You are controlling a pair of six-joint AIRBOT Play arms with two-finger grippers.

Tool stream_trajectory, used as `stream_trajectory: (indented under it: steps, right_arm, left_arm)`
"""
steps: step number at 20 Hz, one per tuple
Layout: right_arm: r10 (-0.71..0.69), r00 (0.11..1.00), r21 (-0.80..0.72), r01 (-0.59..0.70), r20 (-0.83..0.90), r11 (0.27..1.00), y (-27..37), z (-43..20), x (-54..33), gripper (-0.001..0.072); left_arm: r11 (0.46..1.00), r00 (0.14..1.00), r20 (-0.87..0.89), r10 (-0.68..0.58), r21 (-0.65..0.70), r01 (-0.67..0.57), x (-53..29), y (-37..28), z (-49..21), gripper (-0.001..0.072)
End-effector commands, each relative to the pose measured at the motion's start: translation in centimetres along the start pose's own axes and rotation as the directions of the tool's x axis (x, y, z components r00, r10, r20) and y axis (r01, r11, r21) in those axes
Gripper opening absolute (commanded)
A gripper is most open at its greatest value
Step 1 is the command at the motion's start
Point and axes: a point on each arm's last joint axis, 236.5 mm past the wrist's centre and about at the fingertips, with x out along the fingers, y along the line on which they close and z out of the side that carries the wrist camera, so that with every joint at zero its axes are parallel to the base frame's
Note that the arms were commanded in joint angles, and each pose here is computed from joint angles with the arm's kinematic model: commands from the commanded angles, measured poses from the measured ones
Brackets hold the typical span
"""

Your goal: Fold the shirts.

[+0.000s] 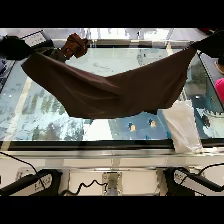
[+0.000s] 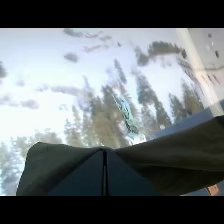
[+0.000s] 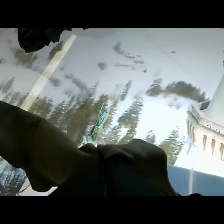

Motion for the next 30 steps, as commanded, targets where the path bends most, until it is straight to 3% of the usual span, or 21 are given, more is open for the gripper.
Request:
stream_trajectory:
  steps: [1,3,9,11,13,15,17,19,21,23,25,27,30]
  right_arm:
    - [-0.016,0.997,0.077,0.022,-0.076,0.997,-2.9,-1.3,3.2,0.0034]
    - [0.018,0.988,0.167,0.007,-0.152,0.986,-5.1,-3.1,6.2,0.0034]
    - [0.122,0.957,0.397,-0.008,-0.262,0.918,-11.8,-8.0,15.8,0.0034]
    - [0.174,0.976,0.493,-0.09,-0.128,0.865,-13.2,-6.2,19.3,0.0034]
    - [0.231,0.965,0.549,-0.261,0.125,0.794,-13.6,-0.4,21.0,0.0033]
    - [0.269,0.913,0.473,-0.391,0.307,0.789,-12.7,5.3,19.4,0.0032]
    - [0.267,0.905,0.335,-0.377,0.332,0.864,-10.8,7.9,16.3,0.0033]
    - [0.208,0.944,0.155,-0.253,0.256,0.955,-8.7,7.7,12.8,0.0033]
    - [0.065,0.985,0.007,-0.067,0.158,0.998,-8.0,6.3,9.5,0.0033]
    - [-0.027,0.999,-0.013,0.027,0.022,1.0,-6.9,2.6,6.7,0.0033]
    - [-0.033,0.978,0.029,0.04,-0.208,0.999,-5.6,-3.9,5.0,0.0033]
    - [-0.056,0.949,0.093,0.089,-0.311,0.992,-5.3,-7.7,4.0,0.0034]
    - [0.024,0.87,0.188,0.079,-0.492,0.979,-2.5,-14.8,3.7,0.0034]
  left_arm:
    - [0.995,0.994,0.045,0.098,-0.015,-0.097,1.5,3.0,1.4,0.0007]
    - [0.987,0.989,-0.053,0.141,-0.069,-0.145,4.6,5.5,-0.5,0.0007]
    - [0.966,0.92,-0.392,-0.016,-0.243,-0.086,19.3,8.4,-9.7,0.0007]
    - [0.947,0.904,-0.423,-0.056,-0.309,-0.086,23.6,9.2,-11.7,0.0006]
    - [0.939,0.94,-0.332,-0.084,-0.341,-0.037,25.5,9.1,-8.8,0.0006]
    - [0.953,0.986,-0.16,-0.049,-0.302,-0.001,23.6,9.0,-2.6,0.0005]
    - [0.971,0.999,0.019,-0.029,-0.238,0.033,18.8,8.0,3.2,0.0005]
    - [0.973,0.976,0.183,-0.115,-0.179,0.148,12.4,4.8,7.7,0.0005]
    - [0.982,0.972,0.184,-0.146,-0.092,0.165,7.1,2.3,7.7,0.0005]
    - [0.992,0.997,-0.02,-0.079,-0.095,0.077,4.7,2.0,1.5,0.0006]
    - [0.99,0.893,-0.44,-0.097,-0.139,0.039,2.4,1.1,-10.9,0.0007]
    - [0.986,0.825,-0.565,-0.023,-0.147,-0.074,1.5,2.4,-17.4,0.0007]
    - [0.973,0.664,-0.746,-0.051,-0.187,-0.135,0.4,1.9,-27.6,0.0008]
